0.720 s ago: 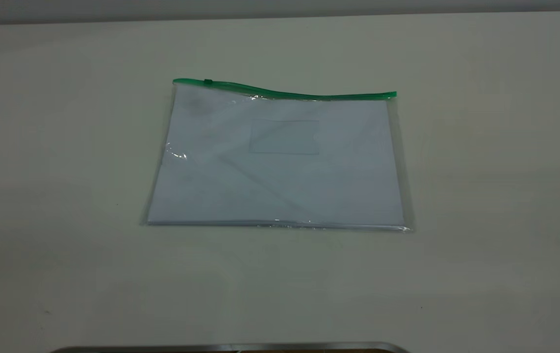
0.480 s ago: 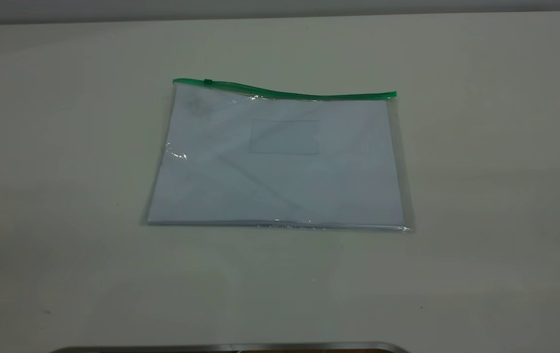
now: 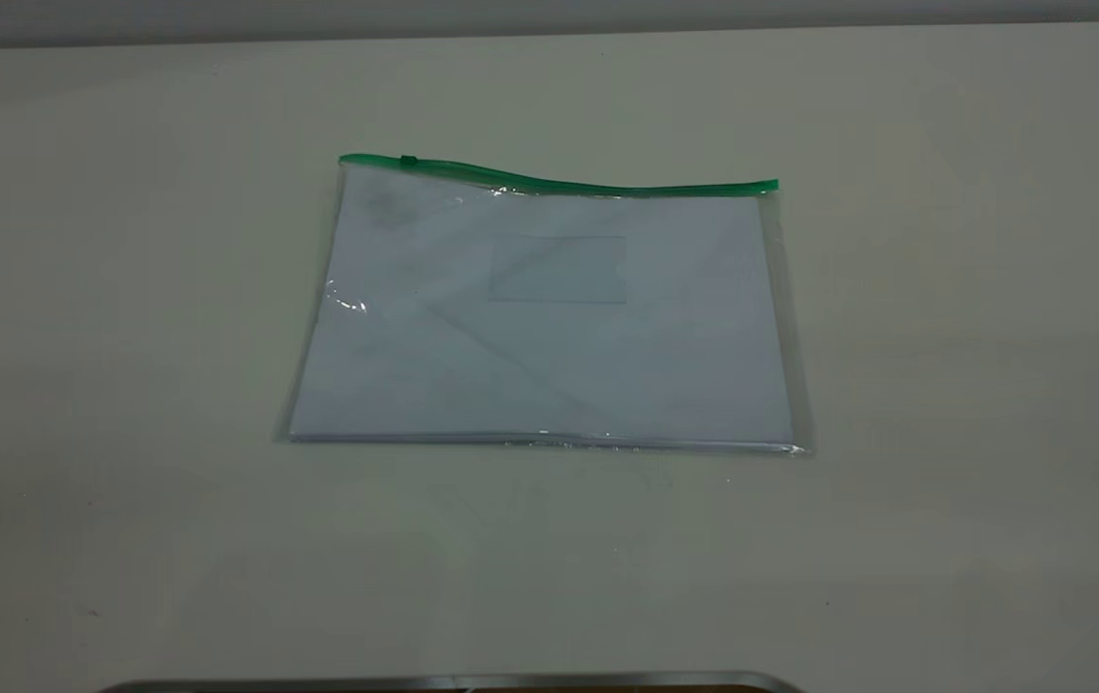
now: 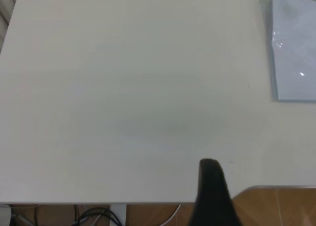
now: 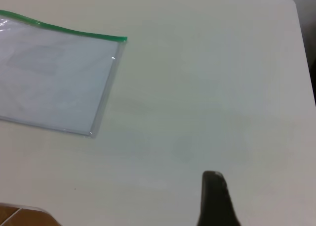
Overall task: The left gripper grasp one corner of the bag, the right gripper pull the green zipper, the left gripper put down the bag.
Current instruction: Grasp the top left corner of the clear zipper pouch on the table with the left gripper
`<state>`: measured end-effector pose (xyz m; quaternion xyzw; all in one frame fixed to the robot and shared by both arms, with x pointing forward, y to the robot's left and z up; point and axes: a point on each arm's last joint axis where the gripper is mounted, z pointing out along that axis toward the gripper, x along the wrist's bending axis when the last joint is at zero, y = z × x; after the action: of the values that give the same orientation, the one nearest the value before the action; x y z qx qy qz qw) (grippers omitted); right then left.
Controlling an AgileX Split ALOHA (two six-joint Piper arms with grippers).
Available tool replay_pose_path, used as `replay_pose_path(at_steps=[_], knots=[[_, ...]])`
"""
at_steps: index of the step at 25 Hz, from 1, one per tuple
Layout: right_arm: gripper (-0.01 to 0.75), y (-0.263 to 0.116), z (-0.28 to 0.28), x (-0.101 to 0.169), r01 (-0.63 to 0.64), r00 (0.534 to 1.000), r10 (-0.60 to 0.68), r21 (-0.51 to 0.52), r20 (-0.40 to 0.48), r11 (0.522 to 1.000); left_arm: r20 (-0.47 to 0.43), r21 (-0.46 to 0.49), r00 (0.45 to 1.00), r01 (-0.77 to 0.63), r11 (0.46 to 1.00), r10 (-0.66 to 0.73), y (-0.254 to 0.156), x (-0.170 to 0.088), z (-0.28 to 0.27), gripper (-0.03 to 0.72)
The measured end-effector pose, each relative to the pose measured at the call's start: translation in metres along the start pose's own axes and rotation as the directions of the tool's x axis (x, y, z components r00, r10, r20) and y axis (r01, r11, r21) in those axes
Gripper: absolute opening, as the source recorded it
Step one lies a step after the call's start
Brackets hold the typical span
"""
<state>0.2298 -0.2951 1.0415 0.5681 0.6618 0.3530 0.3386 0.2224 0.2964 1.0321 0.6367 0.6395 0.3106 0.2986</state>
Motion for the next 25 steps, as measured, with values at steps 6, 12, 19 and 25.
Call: replay_pose_path(at_steps=[6, 12, 19, 25], knots=[[0.52, 0.0, 0.0, 0.0, 0.0, 1.0, 0.0, 0.0, 0.0, 1.0, 0.0, 0.0, 1.0, 0.0, 1.0, 0.0, 0.0, 0.0, 0.0, 0.59], [0.52, 0.0, 0.0, 0.0, 0.0, 1.0, 0.0, 0.0, 0.0, 1.0, 0.0, 0.0, 1.0, 0.0, 1.0, 0.0, 0.0, 0.0, 0.0, 0.59], [0.52, 0.0, 0.0, 0.0, 0.0, 1.0, 0.0, 0.0, 0.0, 1.0, 0.0, 0.0, 1.0, 0.0, 1.0, 0.0, 0.0, 0.0, 0.0, 0.59], [0.52, 0.0, 0.0, 0.0, 0.0, 1.0, 0.0, 0.0, 0.0, 1.0, 0.0, -0.027, 1.0, 0.03, 0.999, -0.03, 0.0089, 0.0003, -0.0017, 0.59]])
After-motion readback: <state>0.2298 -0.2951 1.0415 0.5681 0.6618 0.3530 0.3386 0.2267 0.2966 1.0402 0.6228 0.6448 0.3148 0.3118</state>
